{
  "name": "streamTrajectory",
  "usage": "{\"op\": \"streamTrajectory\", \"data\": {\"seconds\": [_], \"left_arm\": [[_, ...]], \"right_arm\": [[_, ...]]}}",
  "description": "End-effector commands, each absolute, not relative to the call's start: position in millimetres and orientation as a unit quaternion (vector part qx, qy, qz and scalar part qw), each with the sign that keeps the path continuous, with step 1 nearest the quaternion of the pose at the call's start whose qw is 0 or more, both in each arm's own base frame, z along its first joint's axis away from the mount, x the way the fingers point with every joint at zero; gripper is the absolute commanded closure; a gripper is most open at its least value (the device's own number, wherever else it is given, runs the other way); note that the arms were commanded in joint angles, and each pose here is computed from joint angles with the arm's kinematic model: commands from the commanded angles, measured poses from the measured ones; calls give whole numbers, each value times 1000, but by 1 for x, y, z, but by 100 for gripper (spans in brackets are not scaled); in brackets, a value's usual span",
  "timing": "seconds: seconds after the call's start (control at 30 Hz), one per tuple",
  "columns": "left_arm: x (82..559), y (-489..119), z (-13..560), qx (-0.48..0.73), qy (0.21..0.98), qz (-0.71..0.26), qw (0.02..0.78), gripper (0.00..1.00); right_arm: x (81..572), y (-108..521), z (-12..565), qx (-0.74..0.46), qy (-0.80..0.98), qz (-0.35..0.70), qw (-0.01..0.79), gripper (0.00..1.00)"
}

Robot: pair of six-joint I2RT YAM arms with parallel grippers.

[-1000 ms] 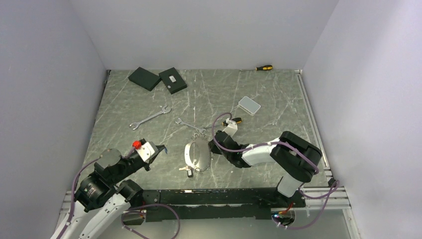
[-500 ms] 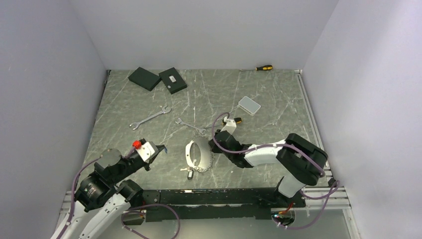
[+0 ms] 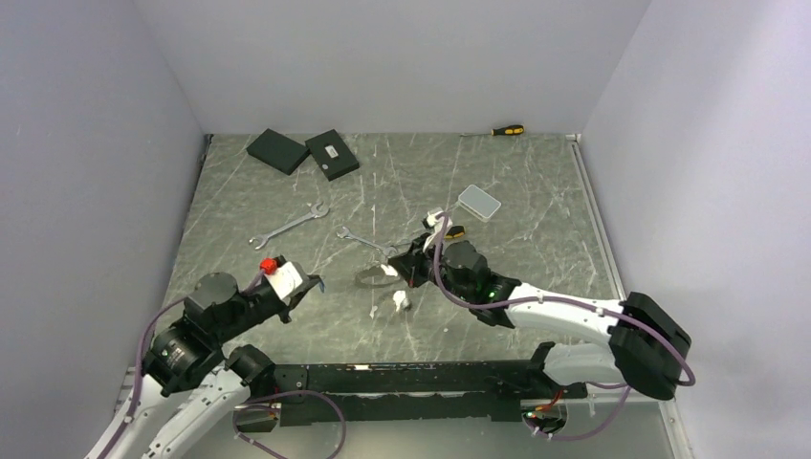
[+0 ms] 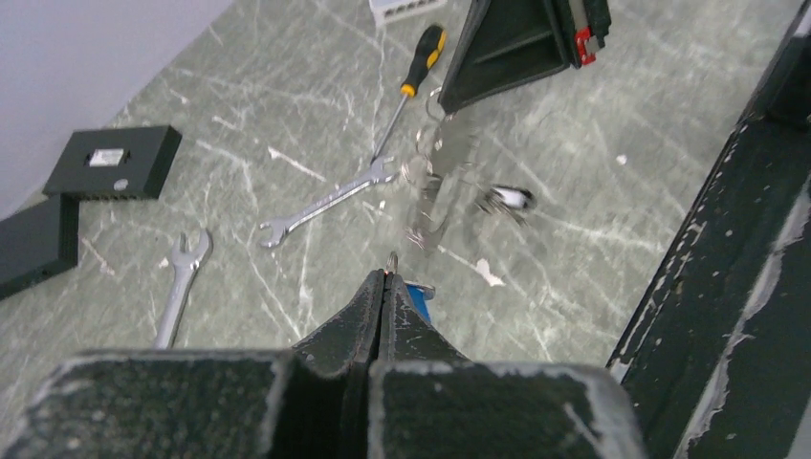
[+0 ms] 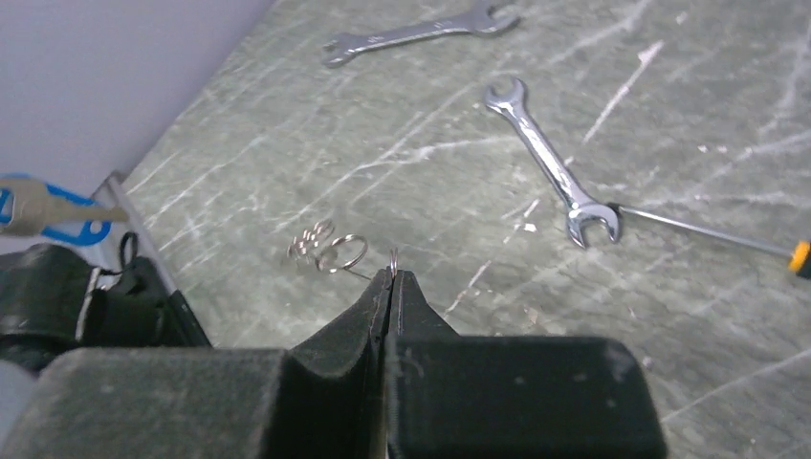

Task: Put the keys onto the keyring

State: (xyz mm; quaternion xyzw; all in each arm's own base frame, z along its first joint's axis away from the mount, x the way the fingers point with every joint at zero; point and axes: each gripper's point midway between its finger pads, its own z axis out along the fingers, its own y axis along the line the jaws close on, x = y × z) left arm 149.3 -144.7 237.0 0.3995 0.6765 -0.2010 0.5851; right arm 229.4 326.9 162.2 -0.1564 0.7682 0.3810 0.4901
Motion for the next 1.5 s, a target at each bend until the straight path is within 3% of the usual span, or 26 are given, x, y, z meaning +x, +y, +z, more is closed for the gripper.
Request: {"op": "streamTrajectory", "data": {"seconds": [0.0,0.3,0.8,1.2,1.47], "left_arm": [[141,-157,295,390,634,-249,620,100],[122,-178,356,413,573,-320,632,100],[107,-203,369,496,511,-358,605,100],[86,-206,370,527,497,-392,568,100],[78,-204,369,533,502,-398,553,100]], "right_arm": [[213,337,220,-219,705,431,519,100],[186,338,291,-288,637,474,536,100],[118,344,367,-378,519,592,487,100],[79,341,368,-491,438,642,395,100],[96,343,370,-526,427,645,354,100]]}}
